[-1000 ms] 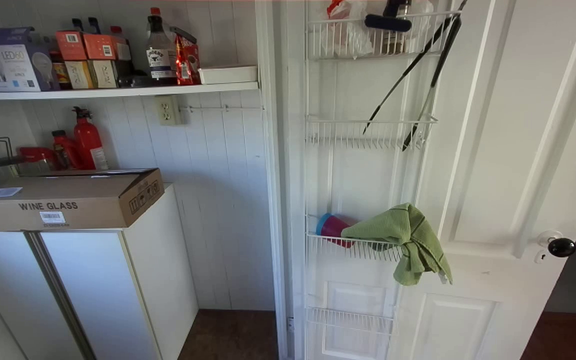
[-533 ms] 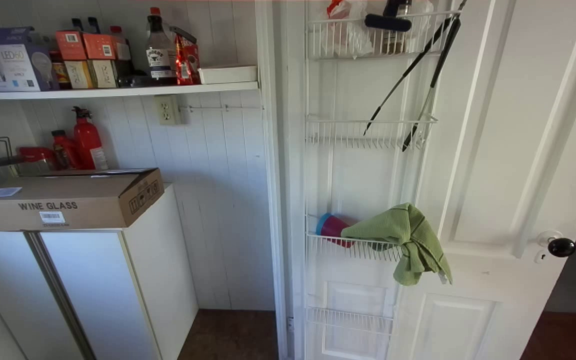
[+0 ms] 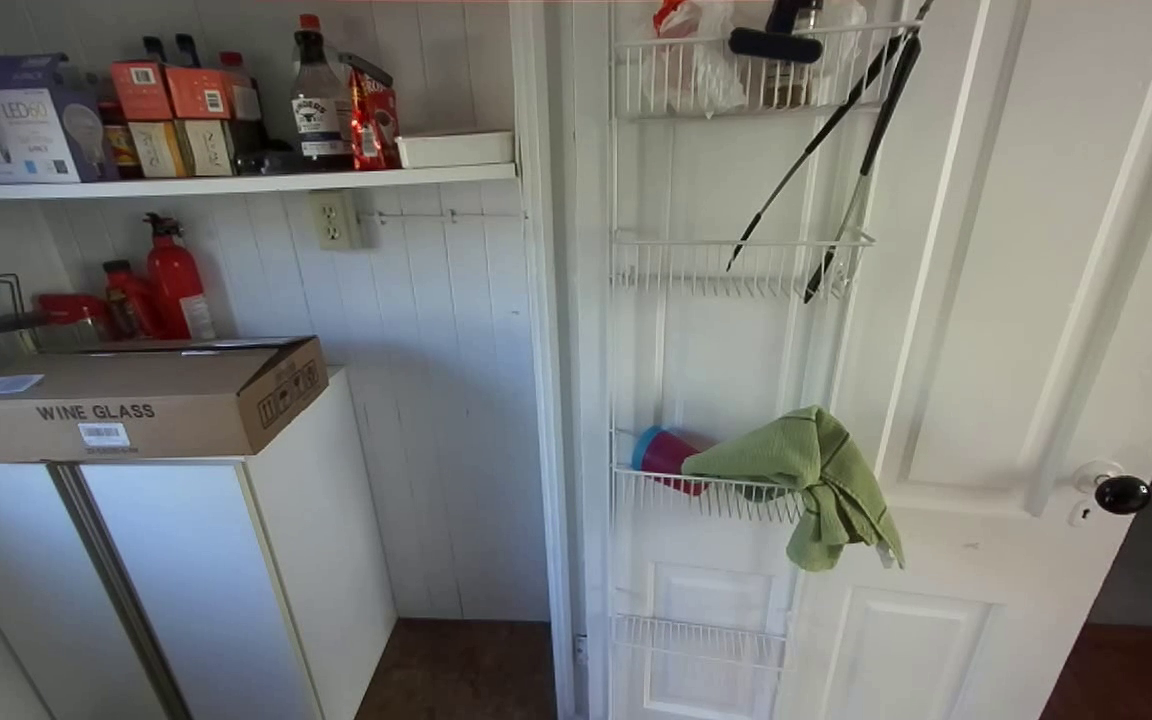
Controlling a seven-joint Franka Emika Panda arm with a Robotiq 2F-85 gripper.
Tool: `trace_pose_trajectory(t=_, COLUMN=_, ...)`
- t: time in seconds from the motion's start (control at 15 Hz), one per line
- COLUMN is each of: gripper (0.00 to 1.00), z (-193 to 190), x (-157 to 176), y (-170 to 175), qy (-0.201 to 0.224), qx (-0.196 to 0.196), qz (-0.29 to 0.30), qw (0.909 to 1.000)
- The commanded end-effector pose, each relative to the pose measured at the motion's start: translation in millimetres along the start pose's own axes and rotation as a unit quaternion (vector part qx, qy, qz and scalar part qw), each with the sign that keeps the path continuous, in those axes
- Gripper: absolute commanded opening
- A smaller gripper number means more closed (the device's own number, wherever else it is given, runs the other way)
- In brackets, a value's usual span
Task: Remove the clamps tong from the second to top closet wire rack shelf and put it on the top shelf of the closet door wire rack
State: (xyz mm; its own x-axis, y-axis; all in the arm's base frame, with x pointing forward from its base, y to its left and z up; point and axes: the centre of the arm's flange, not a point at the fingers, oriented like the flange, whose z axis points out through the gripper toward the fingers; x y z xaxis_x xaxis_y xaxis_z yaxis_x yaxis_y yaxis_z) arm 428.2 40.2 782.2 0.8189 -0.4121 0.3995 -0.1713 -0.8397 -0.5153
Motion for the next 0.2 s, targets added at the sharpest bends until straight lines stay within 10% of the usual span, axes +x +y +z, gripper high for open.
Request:
trace_pose_trajectory(t=0.0, gripper=1.0, z=-8.0, x=-1.4, y=0.8, qy=0.003, qx=0.001, qz=0.0, qw=1.0)
trace_pose_trajectory(t=0.13, gripper=1.0, z=-7.7, x=-2.1, y=0.7, qy=0.002, qx=0.001, qz=0.0, qw=1.0)
